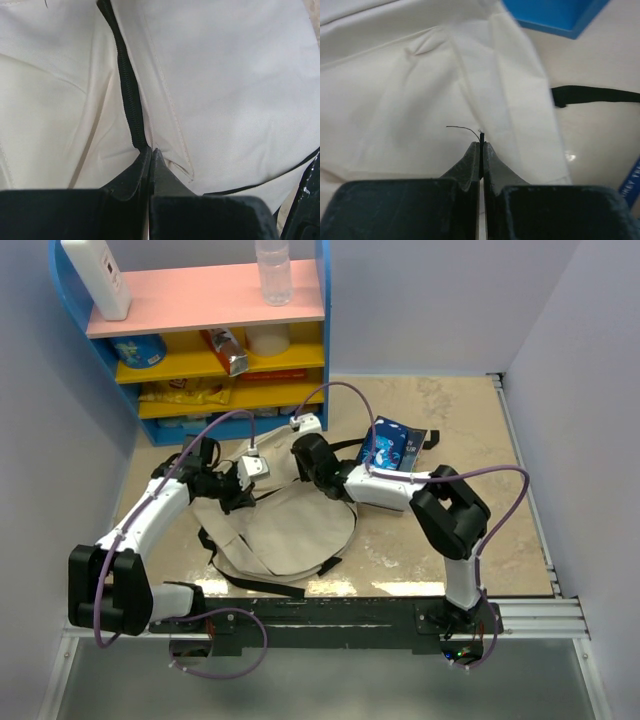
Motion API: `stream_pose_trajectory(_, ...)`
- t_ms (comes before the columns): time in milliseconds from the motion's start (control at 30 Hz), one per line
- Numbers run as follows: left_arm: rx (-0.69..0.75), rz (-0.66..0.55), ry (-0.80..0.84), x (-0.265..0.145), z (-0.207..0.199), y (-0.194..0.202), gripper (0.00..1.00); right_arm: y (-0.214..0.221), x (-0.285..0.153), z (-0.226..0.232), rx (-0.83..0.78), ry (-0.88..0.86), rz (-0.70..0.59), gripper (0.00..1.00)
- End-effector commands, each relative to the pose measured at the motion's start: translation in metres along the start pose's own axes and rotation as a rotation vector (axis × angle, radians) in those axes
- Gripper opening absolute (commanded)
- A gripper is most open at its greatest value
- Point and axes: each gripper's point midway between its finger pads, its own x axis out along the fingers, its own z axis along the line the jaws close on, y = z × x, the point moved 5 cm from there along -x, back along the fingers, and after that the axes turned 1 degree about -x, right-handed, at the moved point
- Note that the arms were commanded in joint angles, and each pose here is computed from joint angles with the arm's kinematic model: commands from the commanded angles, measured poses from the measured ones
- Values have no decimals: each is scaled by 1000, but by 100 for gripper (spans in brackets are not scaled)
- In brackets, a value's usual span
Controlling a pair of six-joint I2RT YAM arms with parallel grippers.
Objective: Pack the student bag
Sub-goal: Zip the student bag at the center of the board.
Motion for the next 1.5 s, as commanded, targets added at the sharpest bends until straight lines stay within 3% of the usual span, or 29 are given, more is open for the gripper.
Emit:
stream_pose_trajectory(0, 21, 20, -8, -17, -2, -3, 0, -41, 5, -62, 39, 291, -109, 0)
stream_pose_trajectory(433, 23, 33, -27, -18, 2, -2, 0, -49, 19, -80, 53, 382, -100, 0)
stream_pose_trajectory(467, 22, 33, -29, -18, 3, -2, 0, -57, 15, -79, 63, 372, -117, 6)
stream_pose_trajectory(533, 21, 41, -40, -17, 5, 0, 0, -60, 10, -75, 66, 328, -103, 32)
stream_pose_trajectory(567, 20, 41, -49, -17, 6, -1, 0, -66, 2, -75, 78, 309, -114, 55)
stream_pose_trajectory(667, 5, 39, -74, -16, 11, -2, 11, -66, -12, -72, 117, 266, -103, 76)
stream_pose_trajectory(700, -4, 31, -79, -16, 12, -3, 15, -76, -23, -71, 146, 244, -128, 77)
stream_pose_trajectory(733, -7, 24, -86, -17, 14, -6, 28, -77, -29, -70, 155, 224, -133, 77)
stream_pose_trajectory(767, -14, 14, -94, -17, 16, -9, 33, -69, -32, -69, 152, 194, -118, 76)
stream_pose_trajectory(900, -31, -36, -82, -13, 19, -29, 41, -61, -58, -59, 171, 119, -124, 71)
stream_pose_trajectory(1033, -16, -76, -49, -5, 22, -57, 49, -57, -84, -56, 173, 49, -151, 60)
stream_pose_trajectory(1300, -23, -88, 16, 54, 25, -82, 53, -33, -111, -64, 175, 4, -139, 53)
stream_pose_trajectory(1467, -39, -75, -32, 73, 41, -83, 53, -18, -123, -69, 164, -13, -124, 45)
